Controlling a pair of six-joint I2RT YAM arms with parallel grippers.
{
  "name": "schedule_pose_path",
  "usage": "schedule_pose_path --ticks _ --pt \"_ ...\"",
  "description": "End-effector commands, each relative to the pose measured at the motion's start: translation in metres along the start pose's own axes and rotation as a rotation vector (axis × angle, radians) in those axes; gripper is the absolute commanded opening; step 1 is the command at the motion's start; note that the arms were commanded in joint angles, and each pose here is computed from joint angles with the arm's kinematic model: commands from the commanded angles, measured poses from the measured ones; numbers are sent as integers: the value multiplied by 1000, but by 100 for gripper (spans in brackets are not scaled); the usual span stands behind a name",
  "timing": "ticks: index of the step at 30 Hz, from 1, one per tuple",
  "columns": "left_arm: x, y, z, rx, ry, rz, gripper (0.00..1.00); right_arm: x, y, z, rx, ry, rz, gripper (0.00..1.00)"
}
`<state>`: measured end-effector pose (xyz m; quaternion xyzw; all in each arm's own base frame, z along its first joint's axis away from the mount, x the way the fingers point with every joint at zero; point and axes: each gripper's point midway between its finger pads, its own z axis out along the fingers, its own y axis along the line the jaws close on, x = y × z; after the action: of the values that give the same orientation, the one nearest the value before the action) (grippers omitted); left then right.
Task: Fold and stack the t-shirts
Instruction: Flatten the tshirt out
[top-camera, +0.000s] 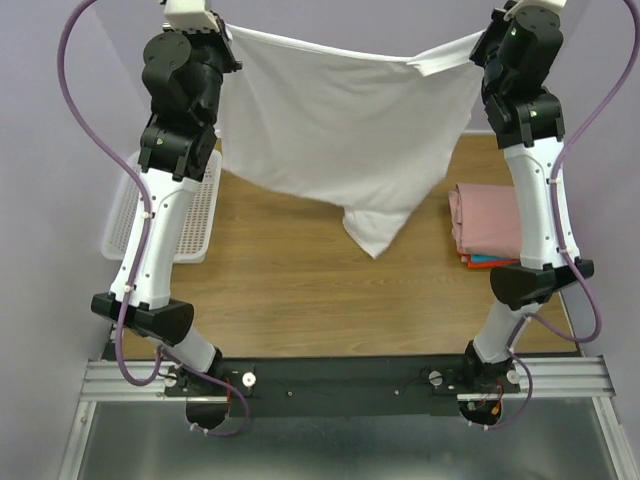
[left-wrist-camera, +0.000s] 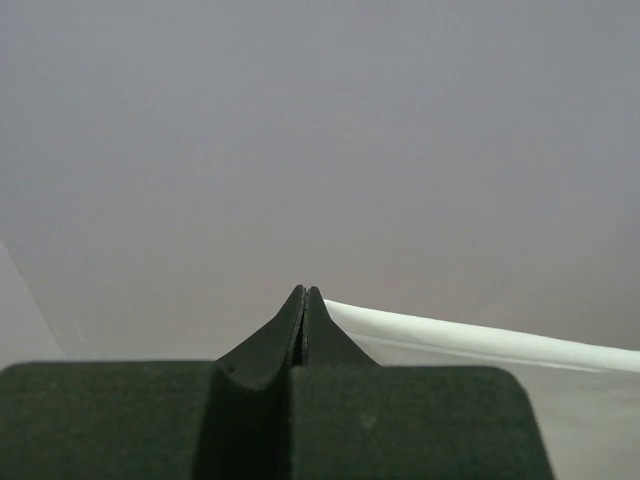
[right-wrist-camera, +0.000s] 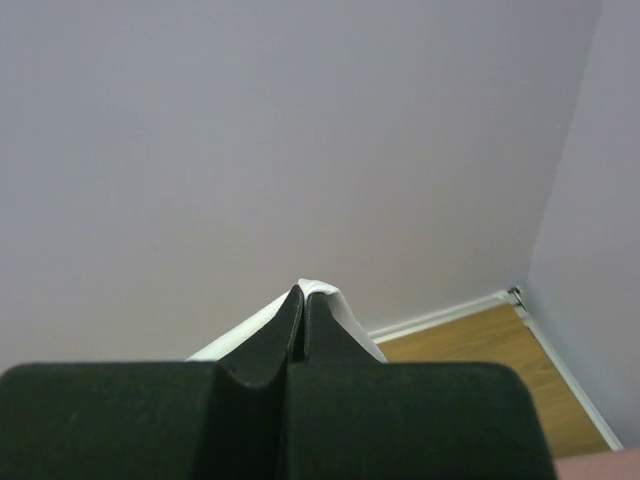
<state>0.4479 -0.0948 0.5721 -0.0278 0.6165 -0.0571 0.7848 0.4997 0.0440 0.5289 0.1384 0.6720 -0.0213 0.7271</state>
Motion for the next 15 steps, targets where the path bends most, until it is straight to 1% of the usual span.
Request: schedule_pose_path --ticks 1,2,3,4,5,6,7,8,9,10,11,12,13,14,15 --pt "-56 7 -18 29 -138 58 0 -54 10 -31 -111 -129 44 0" --pt "-55 9 -21 26 -139 62 0 -52 11 -34 -121 -124 41 0" --pt "-39 11 -18 21 -118 95 0 -58 9 -45 -139 -132 43 0" --pt "-45 14 -30 23 -138 105 0 -58 7 -50 -144 -129 43 0" --pt "-15 15 -27 24 -101 125 0 -48 3 -59 -148 -101 40 0" --pt "-29 17 -37 24 -129 125 0 -23 5 -52 -149 -48 29 0" --pt "11 22 -34 9 -74 148 0 -30 0 -70 -160 -54 59 1" --pt "12 26 -50 9 -82 147 0 -15 -3 -76 -166 -19 59 1" --pt "57 28 -52 15 -31 159 0 17 -12 -87 -160 46 48 1" --pt "60 29 -67 27 -41 137 0 37 -18 -94 -147 88 70 1" --pt "78 29 -75 41 -17 122 0 56 -22 -102 -144 124 75 0" --pt "130 30 -85 58 62 117 0 117 -32 -106 -119 244 47 1" --pt "151 29 -94 69 91 87 0 119 -39 -126 -133 243 69 0" --pt "157 28 -108 76 93 11 0 136 -42 -134 -130 275 98 0" --pt "174 29 -117 77 116 -19 0 155 -47 -143 -123 310 110 1"
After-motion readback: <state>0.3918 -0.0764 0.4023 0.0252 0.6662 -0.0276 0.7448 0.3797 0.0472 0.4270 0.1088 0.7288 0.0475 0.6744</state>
